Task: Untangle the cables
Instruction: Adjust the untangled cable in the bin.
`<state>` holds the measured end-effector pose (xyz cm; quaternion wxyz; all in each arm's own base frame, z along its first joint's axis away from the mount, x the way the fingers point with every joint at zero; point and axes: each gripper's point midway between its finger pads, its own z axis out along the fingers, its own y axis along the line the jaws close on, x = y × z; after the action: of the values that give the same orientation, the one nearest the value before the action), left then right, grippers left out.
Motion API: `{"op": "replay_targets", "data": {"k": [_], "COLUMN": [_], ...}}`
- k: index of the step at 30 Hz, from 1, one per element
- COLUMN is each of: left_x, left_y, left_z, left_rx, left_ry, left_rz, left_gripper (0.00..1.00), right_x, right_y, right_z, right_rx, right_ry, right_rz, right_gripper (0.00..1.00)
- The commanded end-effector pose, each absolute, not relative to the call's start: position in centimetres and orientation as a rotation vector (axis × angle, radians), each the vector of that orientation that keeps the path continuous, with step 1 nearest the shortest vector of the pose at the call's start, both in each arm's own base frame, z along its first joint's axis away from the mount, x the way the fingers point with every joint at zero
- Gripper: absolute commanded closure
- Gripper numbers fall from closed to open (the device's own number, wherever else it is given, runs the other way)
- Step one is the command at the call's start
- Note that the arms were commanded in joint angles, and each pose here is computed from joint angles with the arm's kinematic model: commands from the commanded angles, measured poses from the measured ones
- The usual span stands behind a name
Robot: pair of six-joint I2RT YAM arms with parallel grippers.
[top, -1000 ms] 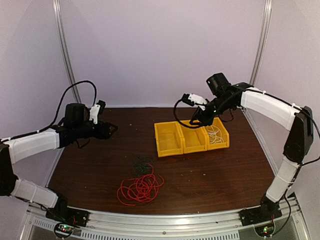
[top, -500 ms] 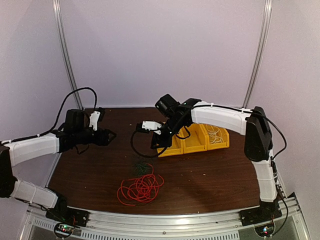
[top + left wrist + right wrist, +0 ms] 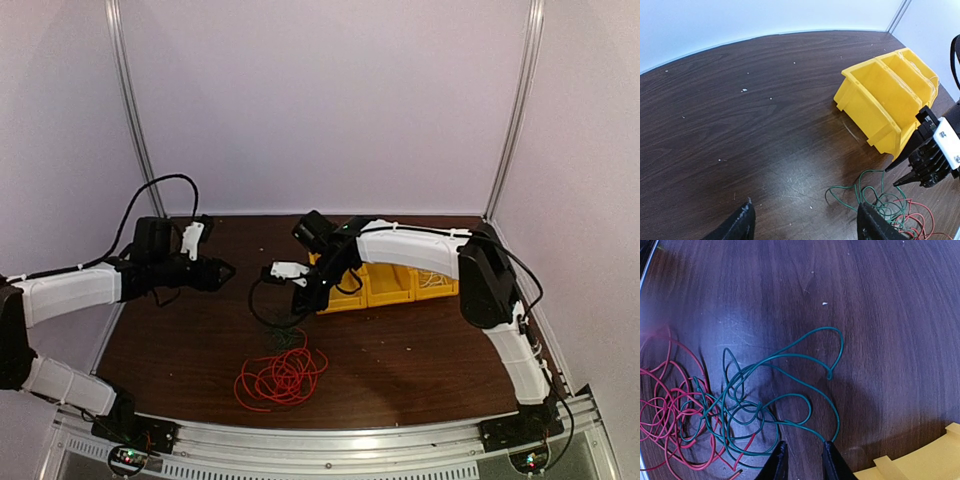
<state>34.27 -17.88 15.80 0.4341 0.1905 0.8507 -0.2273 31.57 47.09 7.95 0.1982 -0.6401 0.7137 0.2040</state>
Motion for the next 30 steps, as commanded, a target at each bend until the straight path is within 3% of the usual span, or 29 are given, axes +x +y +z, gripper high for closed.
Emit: {"op": "replay_targets", "data": {"k": [1, 5, 14, 21, 30], "left_x": [35.1, 35.2, 35.2, 35.3, 35.2], "left_y": [-18.7, -18.9, -19.2, -19.2, -19.1], "left_z": [17.3, 16.9, 16.9, 16.9, 16.7], "left_rx": [0.508, 0.513, 0.527, 0.529, 0.528], "left_ry": [2.064, 2.076, 2.075, 2.070, 2.076], "left_rz": [-0.586, -0.597, -0.610, -0.607, -0.603], "left_gripper": [0.29, 0.29, 0.30, 0.30, 0.30], "right_x": [32.1, 34.3, 44.7, 49.7, 50.9], "right_y": [47.2, 44.3, 28.6, 19.1, 16.2], "right_z": [11.0, 15.0, 19.5, 16.7, 12.6], "right_rx": [-1.735, -1.626, -1.178, -0.928, -0.810], "right_ry": [1.979, 1.961, 2.156, 2.333, 2.464], "right_rz": [0.556, 0.476, 0.312, 0.220, 0.205], "right_gripper": [0.77, 0.79, 0.83, 0.83, 0.79]}}
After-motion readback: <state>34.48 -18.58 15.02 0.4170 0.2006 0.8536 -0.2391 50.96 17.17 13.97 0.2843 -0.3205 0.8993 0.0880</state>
